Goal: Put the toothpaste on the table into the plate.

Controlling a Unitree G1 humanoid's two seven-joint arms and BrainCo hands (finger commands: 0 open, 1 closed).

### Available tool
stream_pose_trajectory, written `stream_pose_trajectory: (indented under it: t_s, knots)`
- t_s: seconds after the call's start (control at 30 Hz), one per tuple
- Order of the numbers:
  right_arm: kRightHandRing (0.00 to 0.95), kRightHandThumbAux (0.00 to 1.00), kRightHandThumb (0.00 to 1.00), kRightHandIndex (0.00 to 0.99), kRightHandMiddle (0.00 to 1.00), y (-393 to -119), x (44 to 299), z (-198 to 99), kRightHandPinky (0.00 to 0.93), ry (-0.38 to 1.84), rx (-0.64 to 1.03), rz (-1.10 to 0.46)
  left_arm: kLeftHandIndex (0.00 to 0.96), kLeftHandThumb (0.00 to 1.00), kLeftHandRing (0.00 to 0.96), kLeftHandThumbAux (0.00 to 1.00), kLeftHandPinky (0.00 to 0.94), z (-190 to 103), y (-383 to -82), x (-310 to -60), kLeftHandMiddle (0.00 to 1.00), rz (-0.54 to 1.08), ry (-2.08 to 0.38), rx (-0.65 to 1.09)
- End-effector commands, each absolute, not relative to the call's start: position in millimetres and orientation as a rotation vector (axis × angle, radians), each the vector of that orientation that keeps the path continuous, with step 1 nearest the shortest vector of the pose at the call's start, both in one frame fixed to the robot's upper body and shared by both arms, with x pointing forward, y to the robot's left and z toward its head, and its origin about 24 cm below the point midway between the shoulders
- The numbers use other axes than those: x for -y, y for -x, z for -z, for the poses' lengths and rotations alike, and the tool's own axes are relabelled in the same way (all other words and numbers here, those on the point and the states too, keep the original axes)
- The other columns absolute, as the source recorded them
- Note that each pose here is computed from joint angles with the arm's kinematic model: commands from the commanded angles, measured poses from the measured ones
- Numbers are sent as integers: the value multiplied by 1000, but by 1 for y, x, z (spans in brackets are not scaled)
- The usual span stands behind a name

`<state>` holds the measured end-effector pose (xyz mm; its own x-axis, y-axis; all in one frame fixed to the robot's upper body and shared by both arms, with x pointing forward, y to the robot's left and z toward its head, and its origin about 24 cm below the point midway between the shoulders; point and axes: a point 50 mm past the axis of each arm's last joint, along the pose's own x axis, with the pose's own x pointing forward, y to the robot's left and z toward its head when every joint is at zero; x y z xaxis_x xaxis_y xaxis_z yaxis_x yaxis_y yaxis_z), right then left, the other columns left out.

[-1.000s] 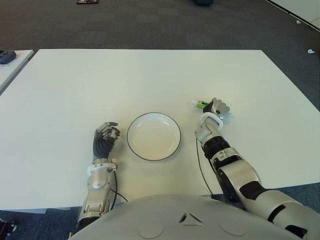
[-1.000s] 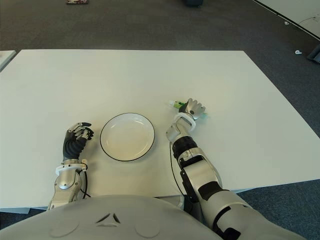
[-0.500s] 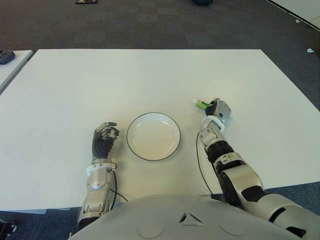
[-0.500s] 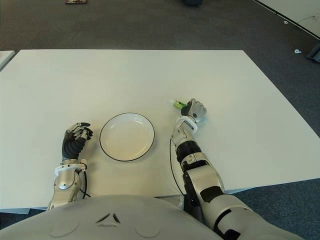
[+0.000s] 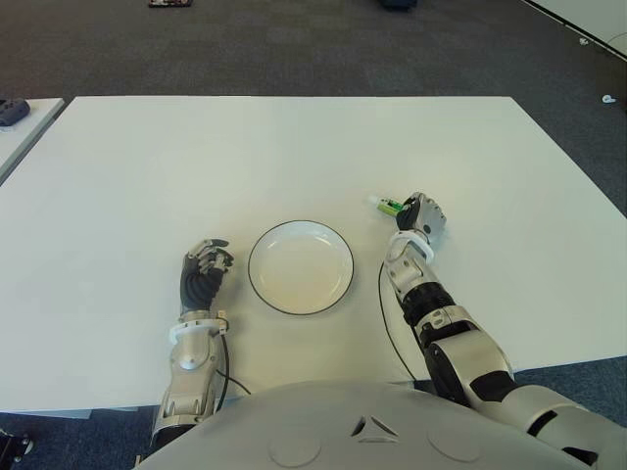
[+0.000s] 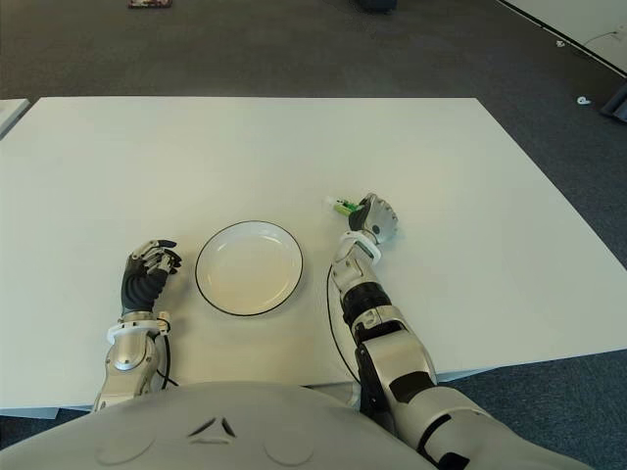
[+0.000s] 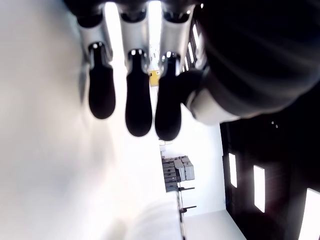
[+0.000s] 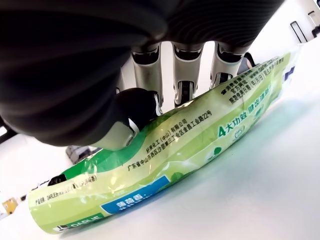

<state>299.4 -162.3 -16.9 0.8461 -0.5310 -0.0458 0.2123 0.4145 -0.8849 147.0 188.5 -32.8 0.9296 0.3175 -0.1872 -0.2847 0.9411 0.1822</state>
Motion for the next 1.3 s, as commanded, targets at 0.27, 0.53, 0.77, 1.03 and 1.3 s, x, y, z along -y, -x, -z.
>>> stream_pose_trajectory:
  t_s: [0.27, 0.53, 0.77, 1.03, 1.3]
  knots:
    - [814, 672, 845, 446, 490, -298, 159, 10, 856, 964, -211, 516, 431, 703, 581, 718, 563, 47, -137, -189, 586, -319, -163, -307]
    - [822, 671, 845, 448, 490, -297, 158, 4, 860, 927, -133, 521, 431, 703, 587, 718, 572, 47, -137, -189, 591, -316, -152, -310]
    - [835, 708, 727, 442, 778, -296, 157, -6, 851, 889, -74, 503, 431, 703, 579, 718, 556, 47, -137, -190, 590, -315, -147, -301]
    - [831, 714, 712, 441, 807, -295, 155, -12, 845, 858, -44, 491, 431, 702, 573, 717, 555, 47, -137, -190, 585, -312, -141, -300]
    - [822, 715, 708, 439, 798, -293, 154, -20, 829, 857, -25, 464, 431, 703, 584, 717, 571, 47, -137, -190, 592, -308, -149, -301]
